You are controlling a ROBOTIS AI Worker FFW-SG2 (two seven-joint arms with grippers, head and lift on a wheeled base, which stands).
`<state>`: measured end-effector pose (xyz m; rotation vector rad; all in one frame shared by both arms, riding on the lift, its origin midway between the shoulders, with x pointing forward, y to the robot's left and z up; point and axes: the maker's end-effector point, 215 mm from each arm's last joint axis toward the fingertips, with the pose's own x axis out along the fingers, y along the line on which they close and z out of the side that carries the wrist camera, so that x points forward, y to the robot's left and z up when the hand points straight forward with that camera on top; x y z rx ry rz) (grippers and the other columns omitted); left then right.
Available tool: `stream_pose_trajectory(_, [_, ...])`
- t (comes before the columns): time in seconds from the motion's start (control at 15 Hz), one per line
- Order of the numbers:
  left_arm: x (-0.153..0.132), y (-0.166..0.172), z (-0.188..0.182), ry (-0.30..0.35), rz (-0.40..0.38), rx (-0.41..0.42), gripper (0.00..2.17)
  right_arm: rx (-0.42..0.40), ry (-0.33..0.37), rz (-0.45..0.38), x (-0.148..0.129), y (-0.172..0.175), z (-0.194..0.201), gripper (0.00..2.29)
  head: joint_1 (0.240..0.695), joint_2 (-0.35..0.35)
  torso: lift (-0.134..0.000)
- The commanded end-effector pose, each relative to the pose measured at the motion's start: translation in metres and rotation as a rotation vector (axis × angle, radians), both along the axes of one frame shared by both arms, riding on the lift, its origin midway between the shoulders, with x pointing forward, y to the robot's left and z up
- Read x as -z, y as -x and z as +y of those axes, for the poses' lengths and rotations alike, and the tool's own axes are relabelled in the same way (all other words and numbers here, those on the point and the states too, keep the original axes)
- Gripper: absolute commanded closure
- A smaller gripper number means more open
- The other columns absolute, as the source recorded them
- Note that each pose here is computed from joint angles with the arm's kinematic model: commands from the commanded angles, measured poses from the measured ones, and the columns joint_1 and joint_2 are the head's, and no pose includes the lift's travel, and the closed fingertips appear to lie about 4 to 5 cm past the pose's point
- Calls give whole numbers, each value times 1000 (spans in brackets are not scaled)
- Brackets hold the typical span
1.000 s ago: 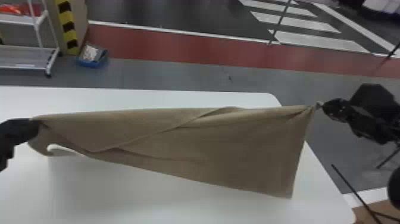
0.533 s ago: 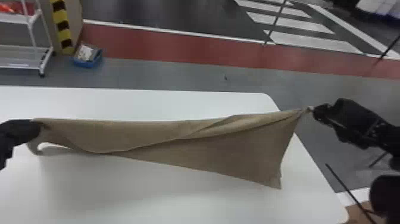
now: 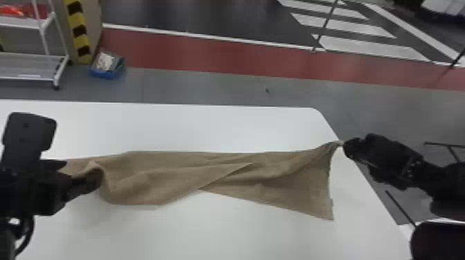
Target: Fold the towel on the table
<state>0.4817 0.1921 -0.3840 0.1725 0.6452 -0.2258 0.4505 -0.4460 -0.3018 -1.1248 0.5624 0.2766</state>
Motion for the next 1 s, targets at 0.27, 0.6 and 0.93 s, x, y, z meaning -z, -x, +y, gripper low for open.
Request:
stream_pose_trajectory(0.27, [-38, -31, -22, 17, -80, 20, 33, 30, -27, 56, 37, 32, -4, 1959, 695, -318, -125])
stream_pose_trajectory(0.6, [-27, -50, -5, 43, -42, -25, 36, 49, -20, 76, 52, 67, -14, 1959, 695, -306, -125])
stream_pose_trajectory(0.93, [0, 57, -80, 267, 64, 256, 137, 65, -50, 67, 57, 67, -10, 1959, 695, -350, -125])
